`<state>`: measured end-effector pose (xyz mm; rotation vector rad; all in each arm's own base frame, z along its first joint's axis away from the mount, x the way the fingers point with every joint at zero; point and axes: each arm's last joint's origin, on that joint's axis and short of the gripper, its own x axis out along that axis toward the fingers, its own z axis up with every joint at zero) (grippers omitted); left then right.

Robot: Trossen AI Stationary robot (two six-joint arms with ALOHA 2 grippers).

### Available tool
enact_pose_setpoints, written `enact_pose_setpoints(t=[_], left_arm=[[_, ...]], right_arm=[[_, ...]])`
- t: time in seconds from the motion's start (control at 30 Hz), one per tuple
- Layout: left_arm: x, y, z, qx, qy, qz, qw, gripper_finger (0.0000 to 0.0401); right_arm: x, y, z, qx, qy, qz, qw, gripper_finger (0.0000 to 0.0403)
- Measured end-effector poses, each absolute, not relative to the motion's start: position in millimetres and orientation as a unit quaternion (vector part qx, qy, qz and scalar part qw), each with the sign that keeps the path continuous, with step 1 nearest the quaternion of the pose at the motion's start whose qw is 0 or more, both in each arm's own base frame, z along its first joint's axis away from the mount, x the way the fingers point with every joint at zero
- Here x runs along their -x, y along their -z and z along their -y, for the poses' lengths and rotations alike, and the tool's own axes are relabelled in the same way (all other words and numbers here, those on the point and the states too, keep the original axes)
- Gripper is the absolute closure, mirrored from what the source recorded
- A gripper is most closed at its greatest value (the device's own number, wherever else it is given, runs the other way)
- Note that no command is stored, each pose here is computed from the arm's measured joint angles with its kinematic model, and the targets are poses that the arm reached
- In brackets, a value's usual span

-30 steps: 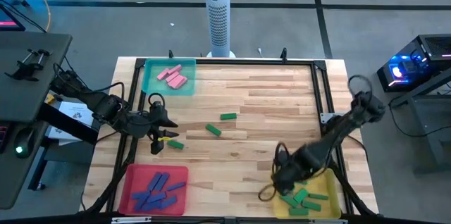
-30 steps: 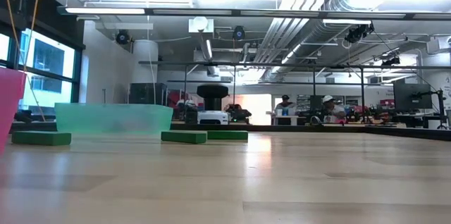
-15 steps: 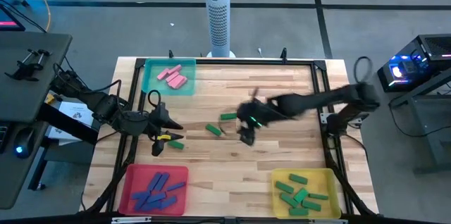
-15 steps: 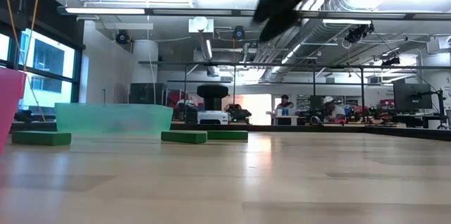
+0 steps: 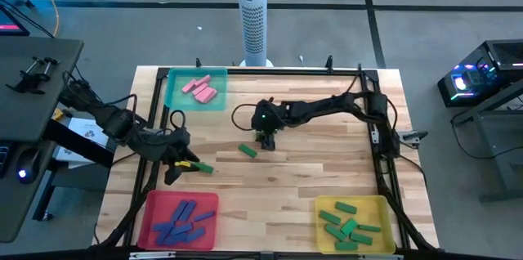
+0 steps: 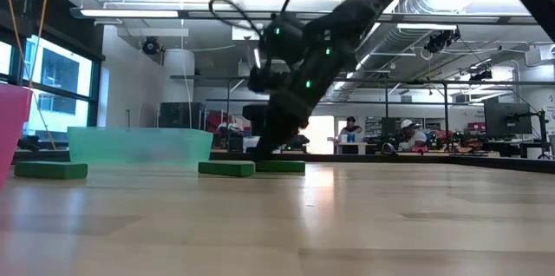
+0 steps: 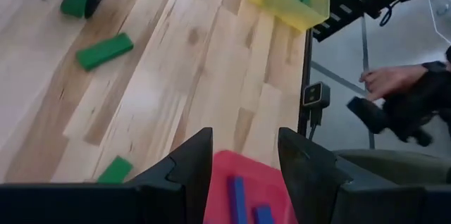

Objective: Sort blocks
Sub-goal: Put the green block into the yellow bin

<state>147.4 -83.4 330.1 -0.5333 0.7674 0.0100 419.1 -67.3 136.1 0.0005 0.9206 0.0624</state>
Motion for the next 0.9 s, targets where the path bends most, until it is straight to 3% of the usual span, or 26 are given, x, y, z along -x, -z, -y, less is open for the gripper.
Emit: enact_pose_setpoints(t=[0.2, 0.47, 0.9], left_arm=[[-136.9, -333.7, 77.3, 0.281, -0.021, -0.362, 0.889, 0.0254], [-136.1, -335.7, 73.3, 0.263, -0.054, -0.331, 0.905, 0.0254], [-136.5, -336.3, 72.5, 0.201, -0.046, -0.323, 0.923, 0.0254]], right_arm=[[-415.1, -122.2, 81.7, -0.004, -0.029, -0.469, 0.883, 0.0207], [-393.9, -118.2, 77.2, -0.036, -0.032, -0.573, 0.818, 0.0353], [-351.1, -147.1, 37.9, -0.026, 0.057, -0.702, 0.709, 0.0354]])
